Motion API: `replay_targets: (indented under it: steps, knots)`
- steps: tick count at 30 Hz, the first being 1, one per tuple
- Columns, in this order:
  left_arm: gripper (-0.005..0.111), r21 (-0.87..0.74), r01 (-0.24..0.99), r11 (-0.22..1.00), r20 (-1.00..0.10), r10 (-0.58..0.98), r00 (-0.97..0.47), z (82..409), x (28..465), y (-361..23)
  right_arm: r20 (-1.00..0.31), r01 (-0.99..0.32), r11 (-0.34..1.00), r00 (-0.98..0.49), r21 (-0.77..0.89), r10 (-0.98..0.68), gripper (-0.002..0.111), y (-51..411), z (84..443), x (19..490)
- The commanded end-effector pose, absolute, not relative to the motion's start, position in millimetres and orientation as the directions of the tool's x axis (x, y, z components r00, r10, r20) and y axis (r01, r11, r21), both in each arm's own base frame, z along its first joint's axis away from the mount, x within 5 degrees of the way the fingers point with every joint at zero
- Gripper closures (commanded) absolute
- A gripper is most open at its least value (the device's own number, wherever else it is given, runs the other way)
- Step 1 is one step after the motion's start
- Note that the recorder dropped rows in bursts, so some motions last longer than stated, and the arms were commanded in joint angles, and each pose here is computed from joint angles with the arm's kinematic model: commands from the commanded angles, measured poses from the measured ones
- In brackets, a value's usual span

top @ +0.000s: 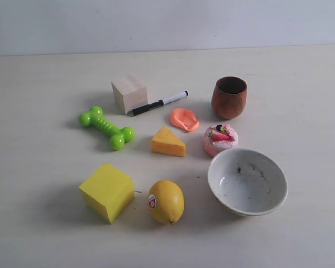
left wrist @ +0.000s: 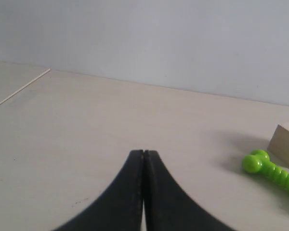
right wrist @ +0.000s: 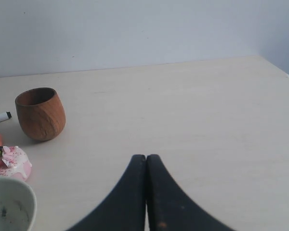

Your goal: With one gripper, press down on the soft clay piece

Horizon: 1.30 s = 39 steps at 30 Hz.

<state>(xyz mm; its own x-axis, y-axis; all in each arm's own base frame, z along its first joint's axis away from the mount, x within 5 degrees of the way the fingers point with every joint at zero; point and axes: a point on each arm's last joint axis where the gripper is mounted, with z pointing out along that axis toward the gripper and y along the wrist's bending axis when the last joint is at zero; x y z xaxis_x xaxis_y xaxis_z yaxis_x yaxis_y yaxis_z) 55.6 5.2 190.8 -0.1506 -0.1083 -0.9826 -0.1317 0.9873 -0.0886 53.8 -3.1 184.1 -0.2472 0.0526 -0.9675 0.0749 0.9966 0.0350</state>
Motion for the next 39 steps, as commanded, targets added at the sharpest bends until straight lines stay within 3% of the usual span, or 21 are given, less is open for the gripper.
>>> replay_targets:
  steps: [1, 20, 39]
  knots:
    - [0.107, -0.077, -0.129, 0.989, -0.98, -0.099, -0.175, 188.4, 54.7, 4.8, -0.97, 0.079, 0.996, -0.239, 0.036, 0.054, 0.108, -3.4, 183.2, 53.6]
    - [0.107, 0.06, -0.047, 0.997, -0.958, 0.044, -0.282, 179.9, 52.7, 3.2, -0.97, 0.079, 0.996, -0.239, 0.036, 0.054, 0.108, -3.4, 183.2, 53.6]
    - [0.107, 0.034, -0.047, 0.998, -0.962, 0.02, -0.272, 180.6, 53.0, 2.5, -0.97, 0.079, 0.996, -0.239, 0.036, 0.054, 0.108, -3.4, 183.2, 53.6]
